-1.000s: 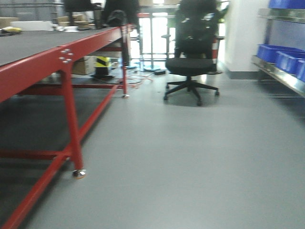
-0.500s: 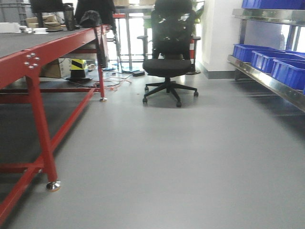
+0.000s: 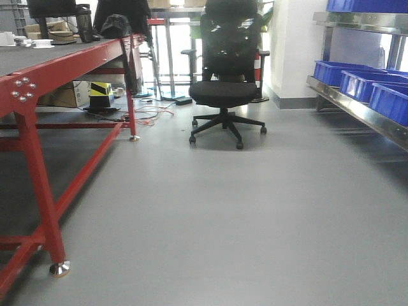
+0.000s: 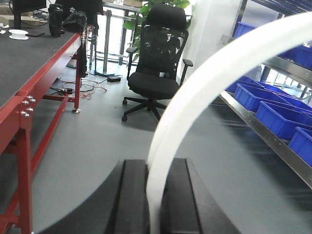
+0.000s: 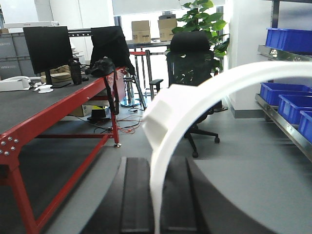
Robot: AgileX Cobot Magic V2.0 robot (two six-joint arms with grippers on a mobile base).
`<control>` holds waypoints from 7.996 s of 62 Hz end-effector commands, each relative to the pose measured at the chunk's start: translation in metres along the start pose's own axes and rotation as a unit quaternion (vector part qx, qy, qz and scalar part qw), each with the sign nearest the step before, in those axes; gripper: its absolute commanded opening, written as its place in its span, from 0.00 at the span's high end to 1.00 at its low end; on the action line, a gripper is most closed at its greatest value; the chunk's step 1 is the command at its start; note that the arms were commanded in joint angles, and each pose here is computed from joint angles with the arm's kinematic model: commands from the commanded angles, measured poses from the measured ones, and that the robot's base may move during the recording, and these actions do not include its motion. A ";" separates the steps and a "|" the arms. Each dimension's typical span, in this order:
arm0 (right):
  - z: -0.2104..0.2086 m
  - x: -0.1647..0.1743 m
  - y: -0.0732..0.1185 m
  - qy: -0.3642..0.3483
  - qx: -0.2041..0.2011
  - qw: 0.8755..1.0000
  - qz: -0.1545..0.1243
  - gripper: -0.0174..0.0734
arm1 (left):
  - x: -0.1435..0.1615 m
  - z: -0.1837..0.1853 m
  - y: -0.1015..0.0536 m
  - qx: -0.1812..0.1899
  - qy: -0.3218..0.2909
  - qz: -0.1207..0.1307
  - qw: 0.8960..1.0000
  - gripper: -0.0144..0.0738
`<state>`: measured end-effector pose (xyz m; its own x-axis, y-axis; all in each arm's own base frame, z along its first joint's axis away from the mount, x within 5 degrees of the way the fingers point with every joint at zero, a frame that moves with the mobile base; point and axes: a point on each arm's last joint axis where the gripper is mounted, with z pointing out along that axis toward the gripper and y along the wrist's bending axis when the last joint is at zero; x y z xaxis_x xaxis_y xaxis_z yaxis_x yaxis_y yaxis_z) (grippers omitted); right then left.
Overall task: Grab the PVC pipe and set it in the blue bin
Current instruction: 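Drive the base away from the table carrying both arcs, then drive the base up to the steel shelf of blue bins, then lower both held arcs down into a blue bin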
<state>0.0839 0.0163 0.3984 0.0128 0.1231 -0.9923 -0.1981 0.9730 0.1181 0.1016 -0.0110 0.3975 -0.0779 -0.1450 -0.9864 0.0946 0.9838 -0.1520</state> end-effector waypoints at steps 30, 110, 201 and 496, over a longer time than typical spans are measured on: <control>-0.001 -0.002 0.000 -0.013 -0.001 1.000 -0.009 0.99 | -0.004 -0.002 0.000 0.001 -0.019 -0.003 1.000 0.96; -0.001 -0.002 0.000 -0.013 -0.001 1.000 -0.009 0.99 | -0.004 -0.002 0.000 0.001 -0.019 -0.003 1.000 0.96; -0.001 -0.002 0.000 -0.013 -0.001 1.000 -0.009 0.99 | -0.004 -0.002 0.000 0.001 -0.019 -0.003 1.000 0.96; -0.001 -0.002 0.000 -0.013 -0.001 1.000 -0.009 0.99 | -0.004 -0.002 0.000 0.002 -0.020 -0.004 1.000 0.96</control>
<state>0.0839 0.0163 0.3984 0.0133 0.1215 -0.9925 -0.1975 0.9733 0.1165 0.1016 -0.0110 0.3976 -0.0771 -0.1450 -0.9864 0.0947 0.9838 -0.1521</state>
